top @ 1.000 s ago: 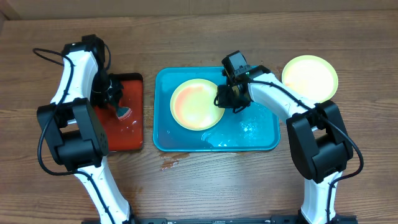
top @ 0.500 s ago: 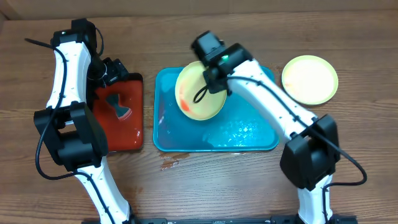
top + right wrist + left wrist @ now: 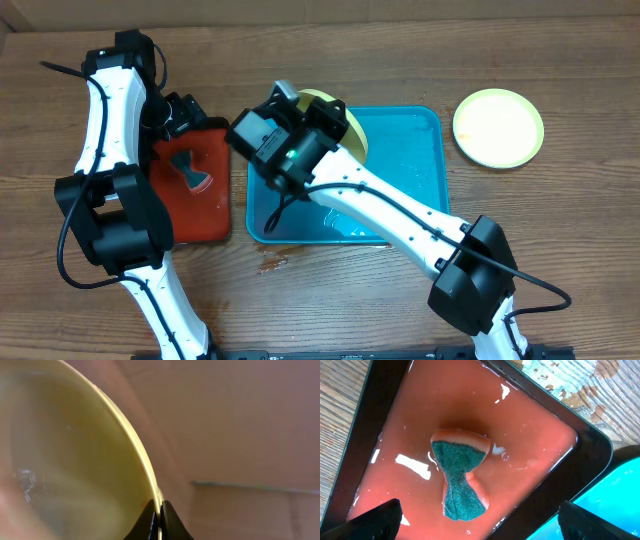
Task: Clean dirty plates on tray and stack at the side
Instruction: 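Lift the yellow plate with right gripper and carry it toward the right stack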
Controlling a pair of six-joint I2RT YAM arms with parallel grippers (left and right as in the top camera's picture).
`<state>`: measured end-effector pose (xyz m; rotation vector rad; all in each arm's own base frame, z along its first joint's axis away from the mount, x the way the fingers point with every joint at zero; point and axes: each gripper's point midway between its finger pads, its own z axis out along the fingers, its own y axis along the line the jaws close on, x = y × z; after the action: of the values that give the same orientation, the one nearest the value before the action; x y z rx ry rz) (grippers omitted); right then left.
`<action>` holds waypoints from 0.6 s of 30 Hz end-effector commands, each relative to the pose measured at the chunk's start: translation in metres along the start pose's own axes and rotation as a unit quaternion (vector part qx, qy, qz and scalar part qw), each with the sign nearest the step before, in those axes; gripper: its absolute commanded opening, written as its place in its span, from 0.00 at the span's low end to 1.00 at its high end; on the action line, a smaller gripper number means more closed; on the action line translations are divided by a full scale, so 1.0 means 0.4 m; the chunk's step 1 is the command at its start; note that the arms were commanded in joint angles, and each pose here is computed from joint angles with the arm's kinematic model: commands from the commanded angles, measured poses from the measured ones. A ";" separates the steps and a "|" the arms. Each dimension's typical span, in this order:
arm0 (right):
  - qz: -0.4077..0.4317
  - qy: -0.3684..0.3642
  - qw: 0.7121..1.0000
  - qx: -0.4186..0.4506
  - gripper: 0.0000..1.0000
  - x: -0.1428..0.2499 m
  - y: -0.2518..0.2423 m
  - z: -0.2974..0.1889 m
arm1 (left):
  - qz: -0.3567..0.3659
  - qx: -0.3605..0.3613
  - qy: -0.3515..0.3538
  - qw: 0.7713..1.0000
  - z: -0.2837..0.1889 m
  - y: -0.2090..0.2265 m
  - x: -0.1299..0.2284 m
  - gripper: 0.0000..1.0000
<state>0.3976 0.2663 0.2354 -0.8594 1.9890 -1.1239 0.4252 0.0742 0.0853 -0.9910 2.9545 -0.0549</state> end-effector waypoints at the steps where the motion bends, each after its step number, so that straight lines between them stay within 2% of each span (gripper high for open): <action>1: -0.025 -0.004 0.995 0.097 0.04 -0.018 -0.100 -0.040 | 0.008 0.009 -0.003 1.000 -0.004 -0.012 -0.006 1.00; 6: -0.057 0.003 0.988 0.145 0.04 -0.025 -0.136 -0.062 | 0.008 0.009 -0.003 1.000 -0.004 -0.012 -0.006 1.00; 9: -0.031 -0.003 0.989 0.147 0.04 -0.034 -0.140 -0.063 | 0.008 0.009 -0.003 1.000 -0.004 -0.012 -0.006 0.99; 11: 0.010 -0.026 0.996 0.088 0.04 -0.051 -0.091 -0.051 | 0.008 0.009 -0.003 1.000 -0.004 -0.012 -0.006 1.00; 13: 0.018 -0.052 0.997 -0.057 0.04 -0.071 0.030 -0.041 | 0.008 0.009 -0.003 1.000 -0.004 -0.012 -0.006 1.00; 15: -0.014 -0.070 0.980 -0.186 0.04 -0.077 0.131 -0.047 | 0.008 0.009 -0.003 1.000 -0.004 -0.012 -0.006 1.00; 16: -0.017 -0.067 0.980 -0.188 0.04 -0.074 0.129 -0.039 | 0.008 0.009 -0.003 1.000 -0.004 -0.012 -0.006 1.00; 18: 0.013 -0.043 0.994 -0.098 0.04 -0.056 0.040 -0.010 | 0.008 0.009 -0.003 1.000 -0.004 -0.012 -0.006 1.00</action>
<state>0.3949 0.2986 0.2146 -1.0592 2.0271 -0.9406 0.4257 0.0737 0.0853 -0.9906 2.9534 -0.0599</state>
